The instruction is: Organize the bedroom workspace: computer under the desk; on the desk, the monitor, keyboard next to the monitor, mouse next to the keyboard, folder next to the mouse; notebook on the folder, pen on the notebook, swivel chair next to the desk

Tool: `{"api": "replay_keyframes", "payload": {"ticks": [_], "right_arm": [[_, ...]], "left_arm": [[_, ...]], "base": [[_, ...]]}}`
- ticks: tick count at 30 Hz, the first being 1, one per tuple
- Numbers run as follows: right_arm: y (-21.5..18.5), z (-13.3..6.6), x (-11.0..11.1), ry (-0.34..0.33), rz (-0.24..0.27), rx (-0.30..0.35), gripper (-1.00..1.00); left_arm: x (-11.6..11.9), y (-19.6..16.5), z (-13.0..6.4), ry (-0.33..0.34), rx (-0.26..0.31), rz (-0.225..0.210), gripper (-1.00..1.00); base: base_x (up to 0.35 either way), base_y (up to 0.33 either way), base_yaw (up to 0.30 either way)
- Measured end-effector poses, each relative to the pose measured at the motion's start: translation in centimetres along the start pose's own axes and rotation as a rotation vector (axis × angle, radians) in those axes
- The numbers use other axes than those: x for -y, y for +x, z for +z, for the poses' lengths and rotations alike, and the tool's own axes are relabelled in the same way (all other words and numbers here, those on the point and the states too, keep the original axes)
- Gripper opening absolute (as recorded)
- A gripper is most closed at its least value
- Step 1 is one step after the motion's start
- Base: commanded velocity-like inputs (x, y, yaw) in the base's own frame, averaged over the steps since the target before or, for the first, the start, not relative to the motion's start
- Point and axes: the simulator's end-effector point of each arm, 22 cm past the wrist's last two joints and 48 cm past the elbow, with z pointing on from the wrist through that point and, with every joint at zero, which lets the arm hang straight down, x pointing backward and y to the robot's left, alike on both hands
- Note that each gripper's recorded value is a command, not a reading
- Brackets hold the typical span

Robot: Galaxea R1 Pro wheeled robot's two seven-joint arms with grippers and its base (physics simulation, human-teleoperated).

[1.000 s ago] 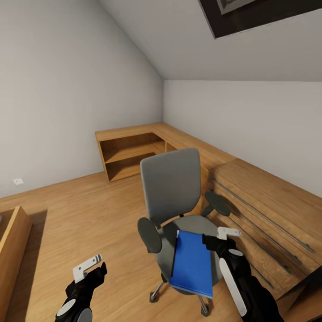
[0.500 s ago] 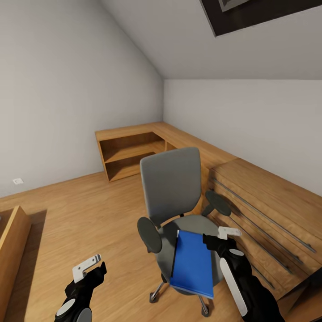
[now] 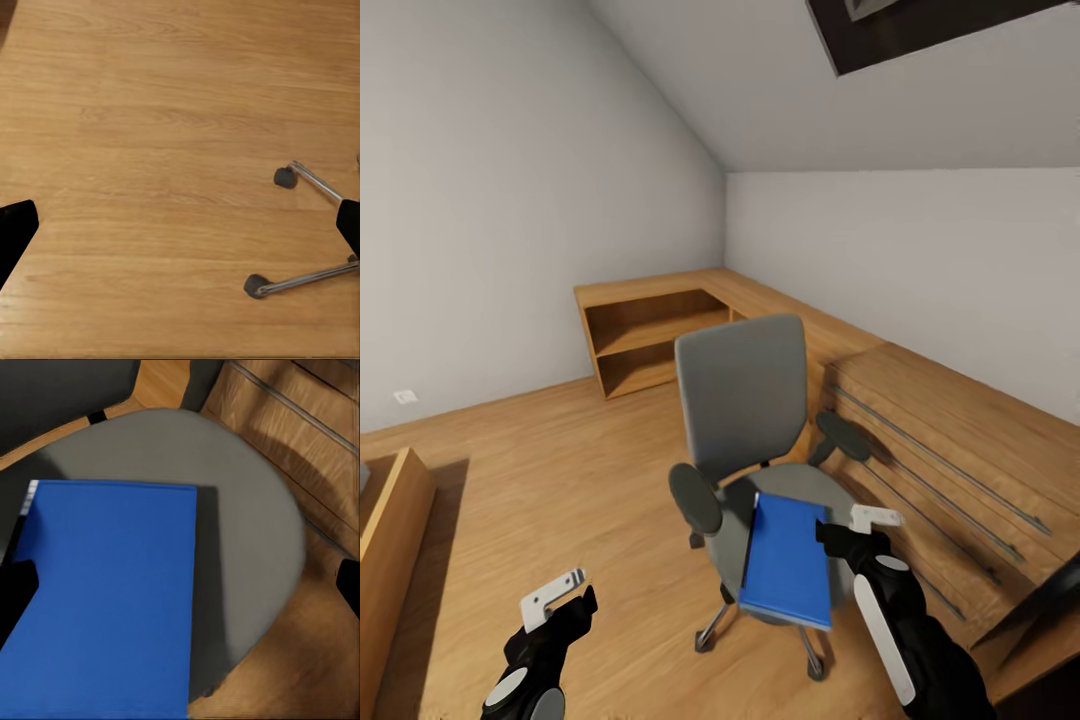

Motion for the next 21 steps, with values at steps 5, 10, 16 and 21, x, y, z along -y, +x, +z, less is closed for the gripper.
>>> {"api": "replay_keyframes", "payload": {"ticks": [5, 10, 16, 21], "right_arm": [[0.1, 0.4, 1.2, 0.018, 0.030, 0.009, 1.00], [0.8, 1.0, 3.0, 0.046, 0.064, 0.004, 1.00], [1.8, 1.9, 5.1, -0.036, 0.293, -0.029, 1.00], [2.1, 2.4, 6.1, -0.092, 0.389, -0.040, 1.00]], "left_arm": [[-0.2, 0.7, 0.5, -0.001, 0.000, -0.001, 1.00], [-0.3, 1.3, 1.1, 0.000, 0.001, 0.000, 1.00], [-0.4, 2.1, 1.6, 0.004, 0.004, -0.001, 1.00], [-0.5, 2.7, 2.2, 0.004, 0.007, -0.003, 1.00]], "base": [[-0.210, 0.000, 0.000], [-0.019, 0.000, -0.026], [-0.037, 0.000, -0.201], [-0.271, 0.000, -0.152]]}}
